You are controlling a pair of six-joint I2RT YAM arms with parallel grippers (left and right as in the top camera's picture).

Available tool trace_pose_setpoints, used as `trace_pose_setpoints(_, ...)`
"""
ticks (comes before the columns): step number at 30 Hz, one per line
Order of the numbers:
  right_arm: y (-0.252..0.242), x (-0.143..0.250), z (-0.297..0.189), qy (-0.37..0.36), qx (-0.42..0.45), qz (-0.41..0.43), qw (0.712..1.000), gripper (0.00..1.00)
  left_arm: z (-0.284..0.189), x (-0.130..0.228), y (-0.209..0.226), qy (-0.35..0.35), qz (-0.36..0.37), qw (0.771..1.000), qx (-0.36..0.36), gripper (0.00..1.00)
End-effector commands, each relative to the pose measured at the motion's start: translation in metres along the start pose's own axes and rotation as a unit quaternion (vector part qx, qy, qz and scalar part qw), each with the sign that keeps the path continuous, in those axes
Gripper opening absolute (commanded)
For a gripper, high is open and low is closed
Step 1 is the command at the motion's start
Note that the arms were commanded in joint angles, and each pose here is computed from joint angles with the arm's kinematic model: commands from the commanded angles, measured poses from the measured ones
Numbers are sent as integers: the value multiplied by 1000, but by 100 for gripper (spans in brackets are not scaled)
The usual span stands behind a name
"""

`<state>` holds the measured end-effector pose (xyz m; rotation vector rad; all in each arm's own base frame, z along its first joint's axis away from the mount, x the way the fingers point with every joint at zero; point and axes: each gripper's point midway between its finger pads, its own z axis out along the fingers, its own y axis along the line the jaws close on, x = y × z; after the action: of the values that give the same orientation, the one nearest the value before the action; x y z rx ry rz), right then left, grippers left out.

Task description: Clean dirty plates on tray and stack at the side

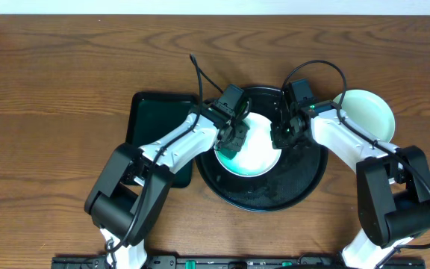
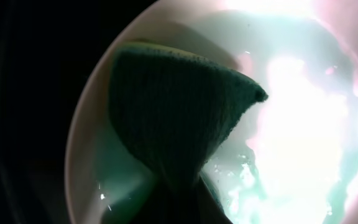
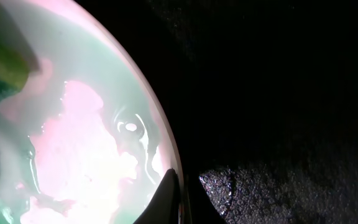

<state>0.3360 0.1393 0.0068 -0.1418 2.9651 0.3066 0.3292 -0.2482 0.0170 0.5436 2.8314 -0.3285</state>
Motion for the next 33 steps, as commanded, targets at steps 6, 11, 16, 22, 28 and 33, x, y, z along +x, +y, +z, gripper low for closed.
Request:
trace_pose_setpoints(6,5,6,3,6,-4,-12,1000,1,9,34,-43,65,-34,988,137,7)
trace_pose_setpoints(11,5,6,3,6,-4,-12,1000,1,-11,9,-49,27,-35,988,147,8)
trace_pose_setpoints(16,5,6,3,6,-4,-12,1000,1,-46,-19,-57,-32,-20,986,160,8)
trace_pose_setpoints(22,5,6,3,6,-4,-12,1000,1,-55,-32,-34,-74,-23,993,87,7)
trace_pose_setpoints(28,5,6,3,6,-4,-12,1000,1,-41,-28,3,-80,-34,996,-14,7)
trace_pose_setpoints(33,6,6,3,6,-4,-12,1000,1,-26,-18,13,-63,-31,997,-35,7)
